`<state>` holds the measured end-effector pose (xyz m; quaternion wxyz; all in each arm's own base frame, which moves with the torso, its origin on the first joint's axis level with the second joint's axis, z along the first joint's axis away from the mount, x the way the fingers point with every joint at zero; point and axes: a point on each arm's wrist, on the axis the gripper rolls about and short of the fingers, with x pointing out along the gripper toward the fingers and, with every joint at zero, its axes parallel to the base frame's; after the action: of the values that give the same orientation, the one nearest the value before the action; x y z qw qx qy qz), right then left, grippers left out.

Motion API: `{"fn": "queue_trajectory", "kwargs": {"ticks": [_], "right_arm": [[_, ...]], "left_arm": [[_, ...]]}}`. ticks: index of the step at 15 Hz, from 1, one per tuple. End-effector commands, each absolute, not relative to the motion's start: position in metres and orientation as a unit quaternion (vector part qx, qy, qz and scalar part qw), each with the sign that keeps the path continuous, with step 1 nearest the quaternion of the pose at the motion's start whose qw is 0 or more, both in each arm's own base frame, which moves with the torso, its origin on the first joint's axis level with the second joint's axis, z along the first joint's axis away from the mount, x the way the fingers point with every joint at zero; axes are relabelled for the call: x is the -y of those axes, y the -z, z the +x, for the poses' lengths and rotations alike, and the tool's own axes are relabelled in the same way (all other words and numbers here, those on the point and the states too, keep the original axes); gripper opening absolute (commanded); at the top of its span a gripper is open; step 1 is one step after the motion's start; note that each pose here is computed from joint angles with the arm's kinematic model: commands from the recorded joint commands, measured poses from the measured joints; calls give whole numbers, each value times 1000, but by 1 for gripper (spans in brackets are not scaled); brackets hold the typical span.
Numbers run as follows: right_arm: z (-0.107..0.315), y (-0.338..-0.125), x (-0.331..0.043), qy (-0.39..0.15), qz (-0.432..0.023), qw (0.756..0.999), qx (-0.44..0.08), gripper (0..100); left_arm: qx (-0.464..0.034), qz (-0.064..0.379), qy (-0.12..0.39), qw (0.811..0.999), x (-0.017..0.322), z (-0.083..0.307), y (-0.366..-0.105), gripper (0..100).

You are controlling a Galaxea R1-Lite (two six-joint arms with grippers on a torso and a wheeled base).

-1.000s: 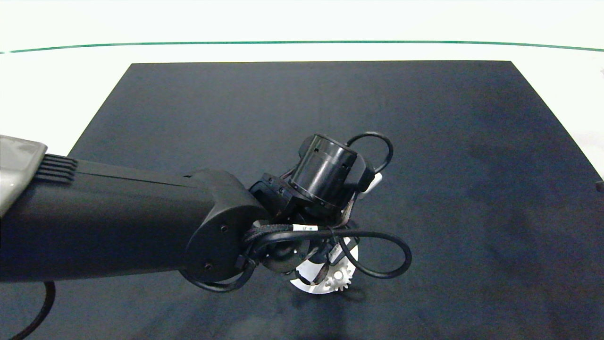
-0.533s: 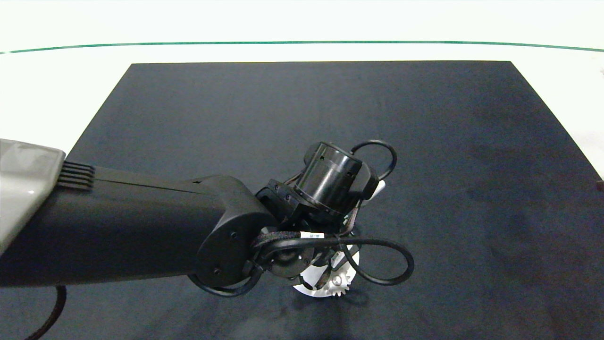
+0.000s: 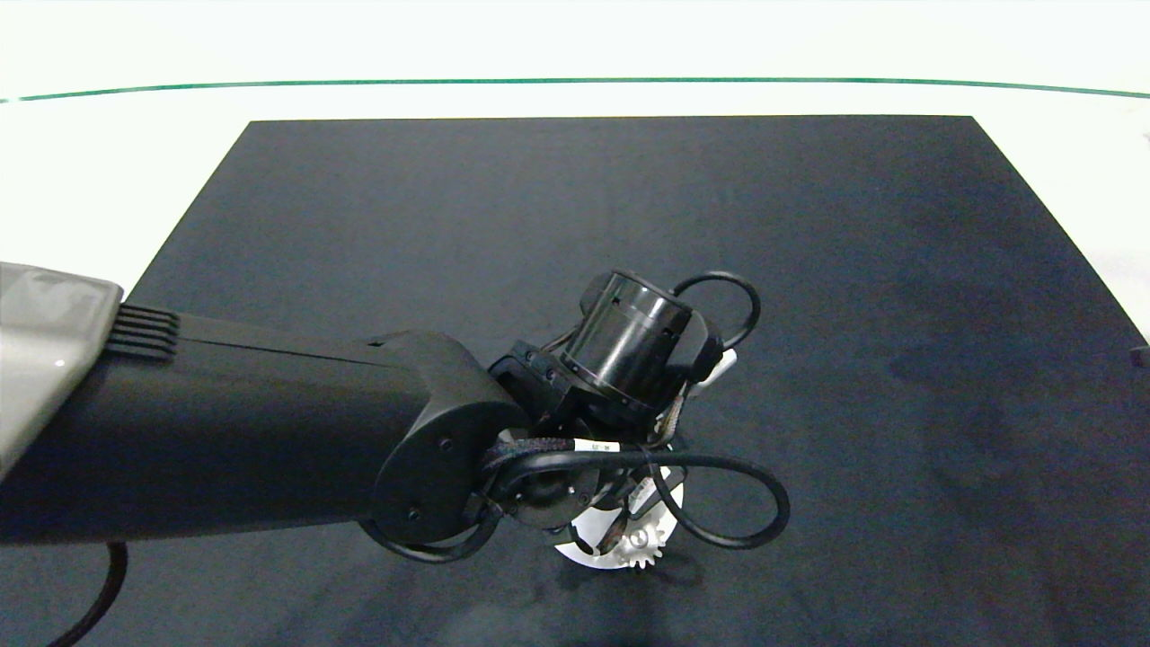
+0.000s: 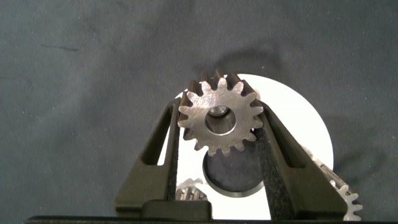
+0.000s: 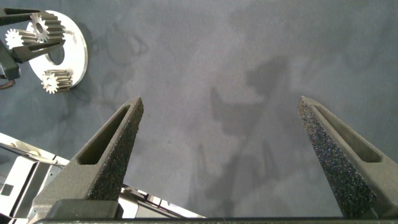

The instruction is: Install three planetary gears onto the carrier pins

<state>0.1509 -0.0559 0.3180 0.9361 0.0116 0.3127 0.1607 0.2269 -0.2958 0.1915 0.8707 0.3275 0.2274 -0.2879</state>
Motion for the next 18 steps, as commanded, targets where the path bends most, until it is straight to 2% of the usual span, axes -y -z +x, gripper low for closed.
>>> {"fn": "queue_trajectory", "kwargs": {"ticks": [1,9,13,16,18], "right_arm": [[154,-315,58,-164,14,933,-319,100],[156,-314,59,-166,15,932,-321,100],[161,-312,61,-167,17,931,-323,100],[161,-311,61,-168,19,931,-325,100],[161,-311,61,-169,20,930,-324,100]], "left_arm": [[-226,329,287,871,296,227,-192,100],[-229,331,285,870,290,225,-198,100],[-228,322,277,876,274,220,-231,100],[-213,296,262,894,251,214,-262,100],[-208,262,250,909,234,205,-277,100]]}}
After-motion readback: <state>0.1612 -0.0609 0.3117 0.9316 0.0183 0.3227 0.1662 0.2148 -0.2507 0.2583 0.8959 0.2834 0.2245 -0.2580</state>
